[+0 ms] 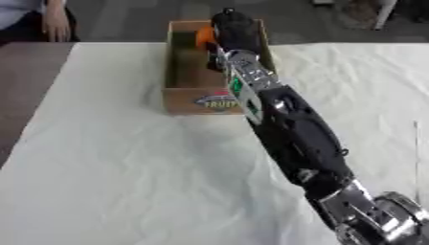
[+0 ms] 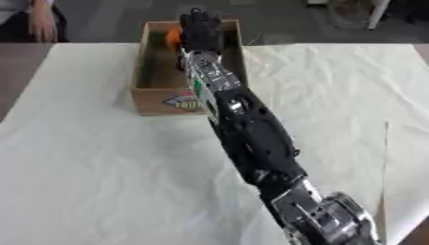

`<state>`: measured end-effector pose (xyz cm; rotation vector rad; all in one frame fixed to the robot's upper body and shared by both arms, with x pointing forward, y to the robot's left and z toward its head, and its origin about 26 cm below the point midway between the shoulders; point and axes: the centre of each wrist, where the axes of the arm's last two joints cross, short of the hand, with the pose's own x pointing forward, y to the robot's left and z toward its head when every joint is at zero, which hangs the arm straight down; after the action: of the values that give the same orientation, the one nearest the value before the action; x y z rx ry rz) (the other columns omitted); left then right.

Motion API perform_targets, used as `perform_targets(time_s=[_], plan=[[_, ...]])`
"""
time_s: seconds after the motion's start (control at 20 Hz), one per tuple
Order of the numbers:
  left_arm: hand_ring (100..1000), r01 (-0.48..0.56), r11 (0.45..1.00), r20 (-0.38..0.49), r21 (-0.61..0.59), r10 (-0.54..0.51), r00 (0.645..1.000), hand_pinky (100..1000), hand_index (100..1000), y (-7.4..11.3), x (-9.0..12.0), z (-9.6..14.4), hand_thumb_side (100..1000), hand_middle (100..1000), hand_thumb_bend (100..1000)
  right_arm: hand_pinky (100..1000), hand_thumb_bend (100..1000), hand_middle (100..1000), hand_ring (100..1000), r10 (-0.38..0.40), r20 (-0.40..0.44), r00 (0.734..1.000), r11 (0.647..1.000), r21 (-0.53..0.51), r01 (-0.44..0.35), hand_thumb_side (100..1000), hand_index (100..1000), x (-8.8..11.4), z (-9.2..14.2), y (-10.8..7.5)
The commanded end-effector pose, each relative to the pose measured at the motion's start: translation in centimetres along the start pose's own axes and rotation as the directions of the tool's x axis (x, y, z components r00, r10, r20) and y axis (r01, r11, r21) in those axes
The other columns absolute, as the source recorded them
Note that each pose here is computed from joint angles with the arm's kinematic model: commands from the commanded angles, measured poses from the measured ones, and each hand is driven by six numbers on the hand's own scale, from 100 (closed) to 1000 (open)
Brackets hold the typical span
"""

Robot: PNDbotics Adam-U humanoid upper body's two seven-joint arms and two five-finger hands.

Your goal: Pick up objects on the table and place them in the box.

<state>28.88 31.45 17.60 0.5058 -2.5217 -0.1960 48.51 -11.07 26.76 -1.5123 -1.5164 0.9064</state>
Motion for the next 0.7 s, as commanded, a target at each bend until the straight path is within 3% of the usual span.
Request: perform_targets(time_s=[0.05,0.4,0.7], plan=[[402,0.001,1.000,0.038,-0.009,-0.001,0.999,299,711,0.1,0.7,-0.7,719,710,100,782,100,665,772,0.015,-0.001,1.000,1.000,0.001,-0.015,115,630,1.1,-0.6,-0.9],[403,-0.003,1.000,0.044,-0.020,0.004,0.999,298,710,0.1,0.7,-0.8,720,711,100,792,100,734,805,0.035,-0.034,0.999,0.994,0.107,-0.031,143,712,2.4,-1.4,-1.2],[402,-0.003,1.000,0.045,-0.024,0.004,0.999,297,710,0.1,0.7,-0.8,722,712,100,805,100,793,835,0.127,-0.129,0.983,0.985,0.137,-0.109,138,764,2.0,-2.1,-1.1]])
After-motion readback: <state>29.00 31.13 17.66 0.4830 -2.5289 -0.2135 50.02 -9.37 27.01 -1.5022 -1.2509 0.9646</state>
